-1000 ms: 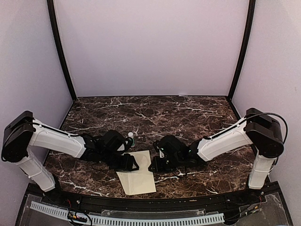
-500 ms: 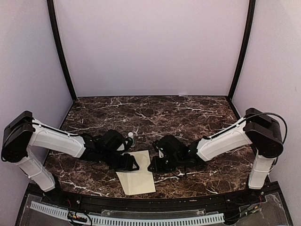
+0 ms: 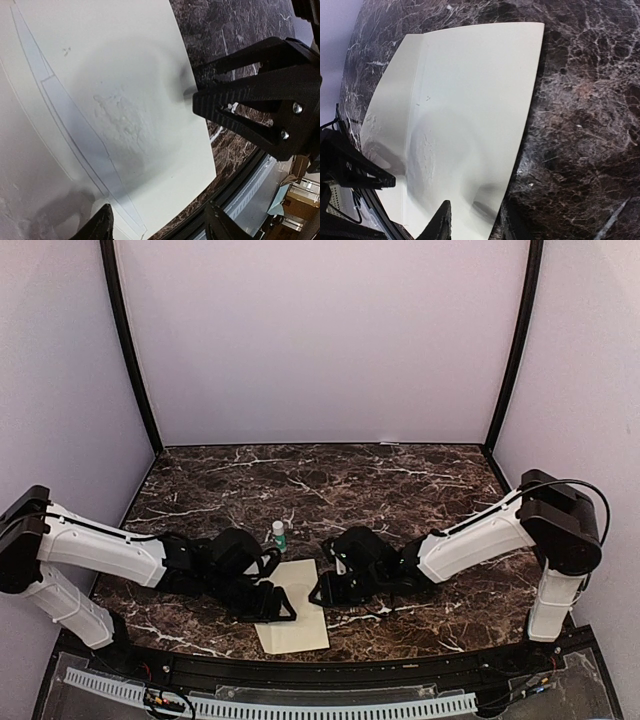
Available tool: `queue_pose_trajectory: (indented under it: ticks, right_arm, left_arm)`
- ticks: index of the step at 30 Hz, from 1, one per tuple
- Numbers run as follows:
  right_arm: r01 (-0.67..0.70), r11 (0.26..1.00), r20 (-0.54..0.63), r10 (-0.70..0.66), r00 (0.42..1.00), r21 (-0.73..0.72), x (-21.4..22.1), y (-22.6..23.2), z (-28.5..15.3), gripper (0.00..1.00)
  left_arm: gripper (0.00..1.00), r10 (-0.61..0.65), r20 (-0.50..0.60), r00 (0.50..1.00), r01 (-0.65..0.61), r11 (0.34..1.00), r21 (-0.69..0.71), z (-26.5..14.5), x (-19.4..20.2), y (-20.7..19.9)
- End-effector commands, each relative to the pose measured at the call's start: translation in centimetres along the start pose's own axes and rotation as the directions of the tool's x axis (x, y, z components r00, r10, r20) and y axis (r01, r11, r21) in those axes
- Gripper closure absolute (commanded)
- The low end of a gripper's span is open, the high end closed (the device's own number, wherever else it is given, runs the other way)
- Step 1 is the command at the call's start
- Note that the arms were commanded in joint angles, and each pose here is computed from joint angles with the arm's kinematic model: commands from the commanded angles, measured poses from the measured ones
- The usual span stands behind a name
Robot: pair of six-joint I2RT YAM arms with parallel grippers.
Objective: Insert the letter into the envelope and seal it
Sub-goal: Place the letter in the envelope.
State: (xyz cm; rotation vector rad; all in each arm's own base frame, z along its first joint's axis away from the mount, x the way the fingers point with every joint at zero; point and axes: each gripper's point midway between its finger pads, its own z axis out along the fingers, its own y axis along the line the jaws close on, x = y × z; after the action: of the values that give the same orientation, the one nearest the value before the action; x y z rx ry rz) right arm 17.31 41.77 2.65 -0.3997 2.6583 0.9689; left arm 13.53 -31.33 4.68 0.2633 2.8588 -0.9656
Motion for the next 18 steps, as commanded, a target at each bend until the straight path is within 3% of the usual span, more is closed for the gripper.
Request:
queue_pose_trajectory:
  ticks: [1,8,18]
  right_arm:
    - [0.0,0.999,-0.026,0.001,1.0,0.048,1.4,-1.5,-0.3,0.66]
    - [-0.009,0.999,-0.051,0.011,0.999,0.039,3.1,-1.6,-1.4,0.62]
    - [-0.029,0.999,-0.105,0.026,0.994,-0.03,5.4,-0.4,-1.2,0.65]
  left_arm:
    - [0.4,-0.031,-0.07,0.997,0.031,0.999,0.012,0.5,2.6,0.1]
    - [0.4,-0.046,-0.068,0.997,0.045,0.999,-0.003,0.7,3.2,0.8]
    - [0.41,-0.044,-0.099,0.994,0.045,0.999,0.005,1.4,3.7,0.7]
